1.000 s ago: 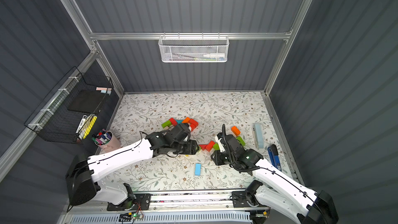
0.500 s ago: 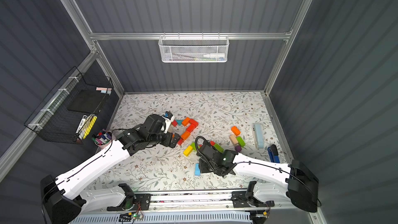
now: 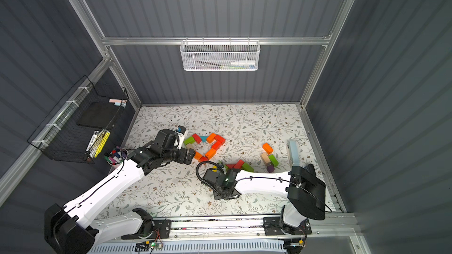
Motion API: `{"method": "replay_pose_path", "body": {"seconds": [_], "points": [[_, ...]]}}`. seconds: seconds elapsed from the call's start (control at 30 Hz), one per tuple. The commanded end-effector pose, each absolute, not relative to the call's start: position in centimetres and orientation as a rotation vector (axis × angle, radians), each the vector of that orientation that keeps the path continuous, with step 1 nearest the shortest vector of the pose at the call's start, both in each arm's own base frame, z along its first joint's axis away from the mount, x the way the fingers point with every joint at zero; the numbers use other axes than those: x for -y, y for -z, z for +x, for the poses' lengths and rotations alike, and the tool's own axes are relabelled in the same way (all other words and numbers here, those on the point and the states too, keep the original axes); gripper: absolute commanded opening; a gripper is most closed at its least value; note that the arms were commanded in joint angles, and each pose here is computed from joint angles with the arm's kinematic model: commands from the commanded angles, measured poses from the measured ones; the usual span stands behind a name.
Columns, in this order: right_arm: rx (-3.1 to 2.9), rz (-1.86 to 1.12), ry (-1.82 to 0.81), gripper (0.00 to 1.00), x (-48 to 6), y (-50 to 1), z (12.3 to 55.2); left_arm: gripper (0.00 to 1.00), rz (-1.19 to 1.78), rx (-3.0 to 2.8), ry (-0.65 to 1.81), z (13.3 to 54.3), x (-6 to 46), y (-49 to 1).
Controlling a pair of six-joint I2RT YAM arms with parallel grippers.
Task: Assemble a heart with building blocks
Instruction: Pick up the building block from the center of the board.
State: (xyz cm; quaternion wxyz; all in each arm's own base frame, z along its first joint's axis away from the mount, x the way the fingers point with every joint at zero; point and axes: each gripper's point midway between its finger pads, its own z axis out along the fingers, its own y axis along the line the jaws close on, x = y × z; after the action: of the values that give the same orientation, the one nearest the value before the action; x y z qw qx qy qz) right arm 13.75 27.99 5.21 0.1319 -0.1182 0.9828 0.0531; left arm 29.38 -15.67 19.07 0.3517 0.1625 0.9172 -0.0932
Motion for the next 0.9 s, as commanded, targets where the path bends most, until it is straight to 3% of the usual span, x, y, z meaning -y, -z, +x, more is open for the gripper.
{"method": "replay_pose_path", "body": {"seconds": [0.0, 0.6, 0.87], "points": [[-2.848, -0.262, -0.032, 0.5, -26.1, -5.2, 14.0, 0.99, 0.453, -2.348, 0.252, 29.4, 15.9, -19.5], [-2.876, -0.284, -0.087, 0.41, -27.2, -3.0, 14.3, 0.99, 0.42, -2.32, 0.237, 29.5, 15.4, -20.2], [-2.845, -0.529, -0.096, 0.27, -27.1, -2.5, 14.8, 0.99, 0.429, -2.323, 0.234, 29.8, 15.6, -20.0]]}}
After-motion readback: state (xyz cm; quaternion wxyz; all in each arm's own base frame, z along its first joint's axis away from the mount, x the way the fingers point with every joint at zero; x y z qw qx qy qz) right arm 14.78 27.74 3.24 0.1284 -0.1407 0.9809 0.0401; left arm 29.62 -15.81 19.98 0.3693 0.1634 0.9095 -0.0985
